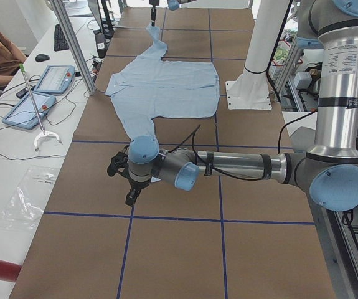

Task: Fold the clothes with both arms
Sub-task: 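Lift the sleeve and carry it across the shirt chest with the right gripper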

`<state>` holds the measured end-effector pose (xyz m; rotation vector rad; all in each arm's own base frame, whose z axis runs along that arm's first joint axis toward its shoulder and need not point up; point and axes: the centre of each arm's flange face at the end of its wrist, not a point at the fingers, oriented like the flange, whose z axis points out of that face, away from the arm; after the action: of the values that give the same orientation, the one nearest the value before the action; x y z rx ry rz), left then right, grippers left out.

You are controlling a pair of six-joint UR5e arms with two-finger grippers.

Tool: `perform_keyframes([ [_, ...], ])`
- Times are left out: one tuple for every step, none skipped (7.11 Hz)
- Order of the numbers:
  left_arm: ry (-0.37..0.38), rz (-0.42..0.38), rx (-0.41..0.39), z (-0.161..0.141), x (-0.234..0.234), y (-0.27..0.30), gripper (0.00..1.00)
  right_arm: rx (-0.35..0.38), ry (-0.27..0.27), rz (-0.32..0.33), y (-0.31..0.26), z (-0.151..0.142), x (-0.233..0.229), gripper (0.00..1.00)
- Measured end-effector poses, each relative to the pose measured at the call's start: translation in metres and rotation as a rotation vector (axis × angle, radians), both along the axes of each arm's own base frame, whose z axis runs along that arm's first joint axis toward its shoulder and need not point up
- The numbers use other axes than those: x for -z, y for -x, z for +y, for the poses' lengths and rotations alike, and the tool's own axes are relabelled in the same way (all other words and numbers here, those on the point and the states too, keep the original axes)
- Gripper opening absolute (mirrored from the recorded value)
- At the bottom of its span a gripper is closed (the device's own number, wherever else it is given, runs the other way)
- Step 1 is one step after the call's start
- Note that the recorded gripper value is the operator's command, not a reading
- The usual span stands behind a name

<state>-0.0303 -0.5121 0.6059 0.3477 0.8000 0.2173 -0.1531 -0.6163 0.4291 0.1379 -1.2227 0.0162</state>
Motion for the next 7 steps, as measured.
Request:
perform_keyframes([
  [0.001,0.0,0.0,0.0,-0.001,0.0,1.0,0.012,0.013,-0.038,0.034,-0.005,0.054,0.0],
  [0.005,0.0,0.0,0.001,-0.002,0.0,1.0,0.024,0.005,-0.064,0.067,-0.008,0.102,0.0],
  [0.011,-0.001,0.0,0.001,-0.006,0.0,1.0,0.019,-0.015,-0.075,0.103,-0.009,0.146,0.0],
  [0.015,-0.001,0.0,0.001,-0.008,0.0,1.0,-0.005,-0.041,-0.077,0.141,-0.008,0.183,0.0],
  [0.017,-0.001,-0.001,0.001,-0.01,0.0,1.0,-0.031,-0.058,-0.076,0.178,-0.01,0.214,0.0],
  [0.019,-0.002,-0.001,0.001,-0.011,0.0,1.0,-0.055,-0.06,-0.072,0.211,-0.014,0.239,0.0],
  [0.021,-0.002,-0.001,0.001,-0.012,0.0,1.0,-0.074,-0.065,-0.066,0.236,-0.015,0.255,0.0],
])
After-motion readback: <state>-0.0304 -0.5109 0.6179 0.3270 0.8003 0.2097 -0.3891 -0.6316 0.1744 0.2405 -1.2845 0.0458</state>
